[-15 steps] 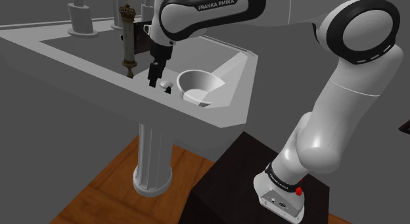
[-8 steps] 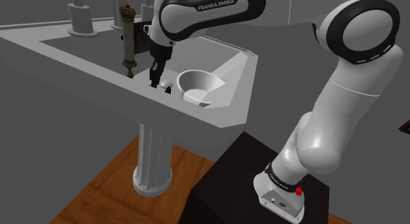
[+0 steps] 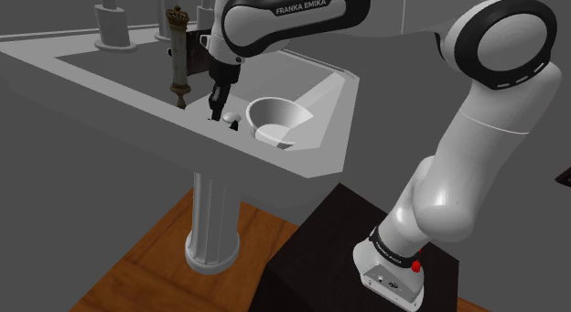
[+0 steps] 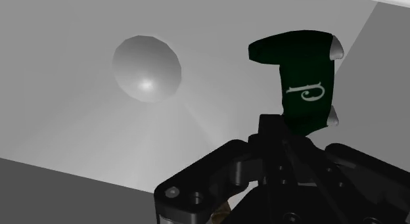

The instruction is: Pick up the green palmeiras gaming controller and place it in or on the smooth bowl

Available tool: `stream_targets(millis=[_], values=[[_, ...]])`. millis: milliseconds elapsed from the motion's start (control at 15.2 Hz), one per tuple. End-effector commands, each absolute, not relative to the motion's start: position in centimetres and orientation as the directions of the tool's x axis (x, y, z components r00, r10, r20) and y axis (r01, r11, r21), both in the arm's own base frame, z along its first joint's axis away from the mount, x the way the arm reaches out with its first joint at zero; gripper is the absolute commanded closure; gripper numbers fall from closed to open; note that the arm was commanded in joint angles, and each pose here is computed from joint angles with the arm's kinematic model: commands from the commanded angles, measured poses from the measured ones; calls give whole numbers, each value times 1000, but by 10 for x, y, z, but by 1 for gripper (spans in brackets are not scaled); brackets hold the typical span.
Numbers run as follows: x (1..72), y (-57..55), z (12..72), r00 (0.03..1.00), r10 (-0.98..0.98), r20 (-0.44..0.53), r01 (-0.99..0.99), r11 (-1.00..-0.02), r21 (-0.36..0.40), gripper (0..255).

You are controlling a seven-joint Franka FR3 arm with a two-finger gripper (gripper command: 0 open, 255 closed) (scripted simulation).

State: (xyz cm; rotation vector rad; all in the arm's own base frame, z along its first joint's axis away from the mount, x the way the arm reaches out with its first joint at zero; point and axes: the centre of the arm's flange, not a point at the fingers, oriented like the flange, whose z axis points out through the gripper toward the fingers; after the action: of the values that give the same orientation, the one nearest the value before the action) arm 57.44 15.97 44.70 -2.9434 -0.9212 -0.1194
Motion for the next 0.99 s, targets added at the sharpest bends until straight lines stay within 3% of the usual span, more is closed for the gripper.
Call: stream_targets(millis=[0, 198, 264, 924], values=[[574, 160, 447, 819, 567, 90, 571, -820, -29, 0], [572, 158, 457, 565, 824, -40, 808, -562, -178, 0], [572, 158, 458, 541, 839, -47, 820, -540, -190, 0], [565, 160, 418, 541, 839, -47, 820, -540, -190, 0]])
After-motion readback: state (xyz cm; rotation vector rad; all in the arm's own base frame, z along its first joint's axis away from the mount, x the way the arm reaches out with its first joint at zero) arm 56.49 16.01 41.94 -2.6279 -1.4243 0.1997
